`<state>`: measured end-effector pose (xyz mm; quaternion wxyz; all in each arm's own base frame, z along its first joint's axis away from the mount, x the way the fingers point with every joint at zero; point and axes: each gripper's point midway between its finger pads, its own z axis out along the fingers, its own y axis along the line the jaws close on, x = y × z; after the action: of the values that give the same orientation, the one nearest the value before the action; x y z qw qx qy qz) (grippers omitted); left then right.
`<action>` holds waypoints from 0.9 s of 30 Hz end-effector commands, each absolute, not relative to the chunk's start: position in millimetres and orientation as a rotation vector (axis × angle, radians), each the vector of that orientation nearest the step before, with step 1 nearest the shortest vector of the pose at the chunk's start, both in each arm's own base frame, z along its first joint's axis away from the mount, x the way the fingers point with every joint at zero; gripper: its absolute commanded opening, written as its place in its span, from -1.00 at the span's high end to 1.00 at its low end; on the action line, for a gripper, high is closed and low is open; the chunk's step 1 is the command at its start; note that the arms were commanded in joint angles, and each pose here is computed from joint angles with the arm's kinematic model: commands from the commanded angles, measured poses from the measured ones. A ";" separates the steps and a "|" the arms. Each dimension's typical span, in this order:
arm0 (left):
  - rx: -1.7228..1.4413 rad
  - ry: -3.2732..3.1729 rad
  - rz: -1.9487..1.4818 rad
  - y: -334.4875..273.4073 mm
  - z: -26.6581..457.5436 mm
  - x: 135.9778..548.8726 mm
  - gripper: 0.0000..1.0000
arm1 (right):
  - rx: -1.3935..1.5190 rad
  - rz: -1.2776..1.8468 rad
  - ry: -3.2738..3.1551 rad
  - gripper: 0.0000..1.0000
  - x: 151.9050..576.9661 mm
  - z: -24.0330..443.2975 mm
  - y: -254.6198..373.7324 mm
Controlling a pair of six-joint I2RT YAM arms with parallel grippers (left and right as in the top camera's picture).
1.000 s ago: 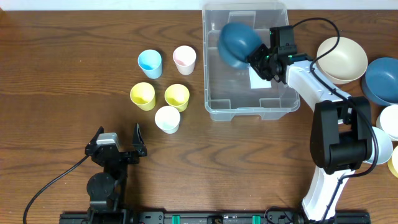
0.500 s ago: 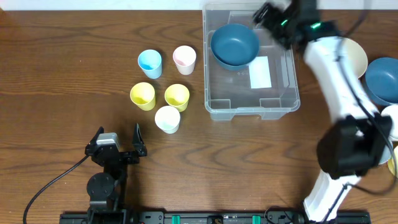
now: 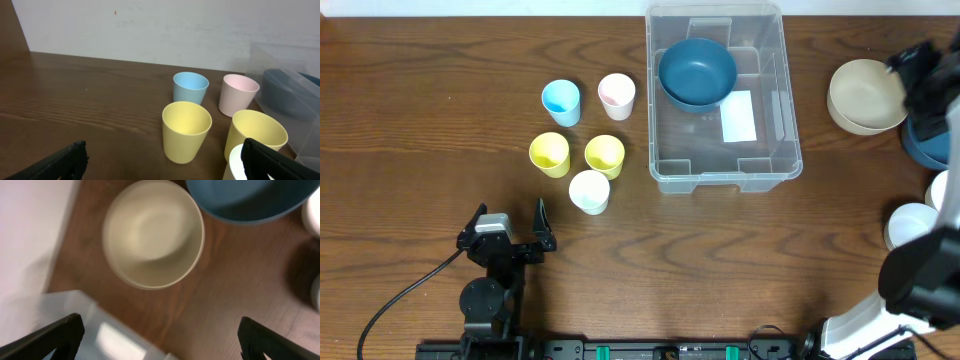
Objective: Pack container
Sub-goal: 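Move right gripper back to the beige bowl and grasp its rim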
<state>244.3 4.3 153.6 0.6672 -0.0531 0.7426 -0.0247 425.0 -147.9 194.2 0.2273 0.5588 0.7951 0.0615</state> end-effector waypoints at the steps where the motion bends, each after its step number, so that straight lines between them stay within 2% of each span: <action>1: -0.120 1.726 -0.026 7.6 135.7 243.6 -0.96 | 1.664 0.223 2.194 -0.98 421.1 147.5 -138.9; 7: -0.120 1.726 -0.026 7.6 135.7 243.6 -0.96 | 1.757 0.250 2.081 -0.89 423.6 100.5 -144.4; 16: -0.119 1.726 -0.026 7.6 135.7 243.6 -0.96 | 1.853 0.205 2.027 -0.96 424.5 57.7 -160.1; 22: -0.120 1.726 -0.025 7.6 135.7 243.6 -0.96 | 1.883 0.234 2.052 -0.88 429.0 29.8 -160.8; 24: -0.119 1.726 -0.026 7.6 135.7 243.6 -0.96 | 1.886 0.227 2.053 -0.70 428.9 26.4 -161.8; 27: -0.119 1.726 -0.026 7.6 135.7 243.6 -0.96 | 1.886 0.227 2.049 -0.13 429.6 25.8 -162.6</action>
<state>244.3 4.3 153.7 0.6673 -0.0531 0.7424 -0.0248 430.9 -158.6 27.6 0.1728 0.6572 0.7290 0.0828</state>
